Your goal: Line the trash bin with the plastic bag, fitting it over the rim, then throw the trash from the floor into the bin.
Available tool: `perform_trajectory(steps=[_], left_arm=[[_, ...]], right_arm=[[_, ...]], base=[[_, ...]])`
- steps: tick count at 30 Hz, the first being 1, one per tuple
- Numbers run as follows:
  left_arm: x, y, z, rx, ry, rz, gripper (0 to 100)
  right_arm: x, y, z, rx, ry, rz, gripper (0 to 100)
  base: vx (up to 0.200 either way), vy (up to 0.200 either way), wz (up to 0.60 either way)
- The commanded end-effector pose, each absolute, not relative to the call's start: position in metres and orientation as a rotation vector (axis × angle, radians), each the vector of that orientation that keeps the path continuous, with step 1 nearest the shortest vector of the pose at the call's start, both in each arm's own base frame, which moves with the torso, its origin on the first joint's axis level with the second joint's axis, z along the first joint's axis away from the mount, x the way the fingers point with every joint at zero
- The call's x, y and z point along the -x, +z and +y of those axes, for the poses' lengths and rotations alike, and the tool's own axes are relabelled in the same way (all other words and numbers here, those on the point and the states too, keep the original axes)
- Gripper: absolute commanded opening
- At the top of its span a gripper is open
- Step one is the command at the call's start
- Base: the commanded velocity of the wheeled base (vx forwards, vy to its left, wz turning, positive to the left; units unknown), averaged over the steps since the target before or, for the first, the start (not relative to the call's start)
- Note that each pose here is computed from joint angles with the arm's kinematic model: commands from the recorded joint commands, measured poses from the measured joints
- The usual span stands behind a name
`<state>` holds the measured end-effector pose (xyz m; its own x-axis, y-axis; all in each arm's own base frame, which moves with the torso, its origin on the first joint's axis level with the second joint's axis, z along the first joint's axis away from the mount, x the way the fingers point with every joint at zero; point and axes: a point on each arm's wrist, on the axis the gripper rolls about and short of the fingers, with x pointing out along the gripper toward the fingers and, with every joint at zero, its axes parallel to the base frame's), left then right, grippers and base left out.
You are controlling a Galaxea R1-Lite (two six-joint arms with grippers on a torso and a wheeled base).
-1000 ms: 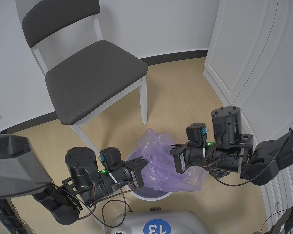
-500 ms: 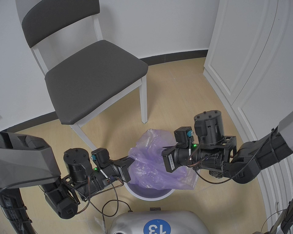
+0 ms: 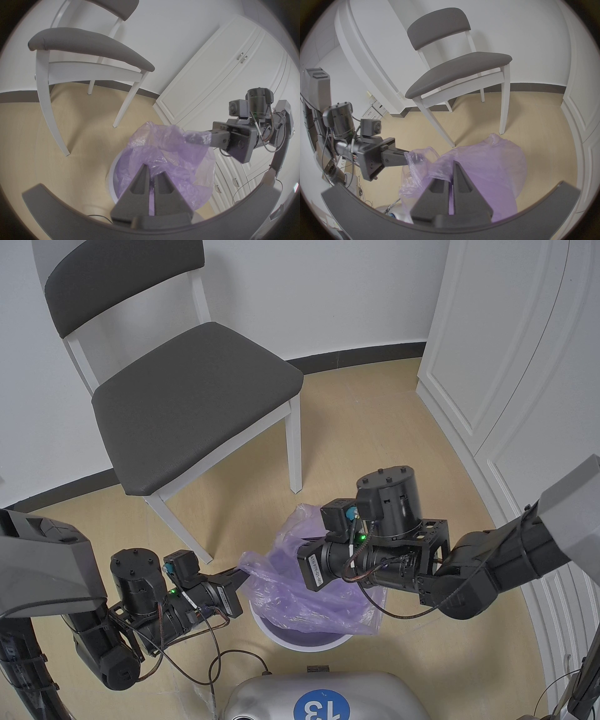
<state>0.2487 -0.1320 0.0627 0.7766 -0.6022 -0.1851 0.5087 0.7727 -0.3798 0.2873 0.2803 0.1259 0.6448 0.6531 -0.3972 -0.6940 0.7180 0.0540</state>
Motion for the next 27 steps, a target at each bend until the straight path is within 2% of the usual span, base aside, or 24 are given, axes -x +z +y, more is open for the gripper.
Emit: perform_trajectory(steps=[1,8,17,22,27], left_arm=[[-0.248,0.067,-0.132,0.322,-0.619,0.283,0],[-0.251,0.065,-0.137,0.320,-0.629,0.280,0],[-0.293,0.032,-0.155,0.311,-0.632,0.293,0],[-0.308,0.019,-0.158,0.314,-0.645,0.295,0],[-0.314,0.019,-0.152,0.317,-0.628,0.287,0]], right_arm=[[-0.296,0.109,0.288,0.104,0.761,0.442,0],[-0.311,0.105,0.287,0.030,0.719,0.460,0],[-0.352,0.115,0.231,-0.018,0.561,0.436,0],[-0.342,0.115,0.217,-0.013,0.540,0.465,0],[-0.327,0.109,0.222,0.005,0.550,0.494,0]], base=[[0.000,0.000,0.00],[0.000,0.000,0.00],[0.000,0.000,0.00],[0.000,0.000,0.00],[0.000,0.000,0.00]])
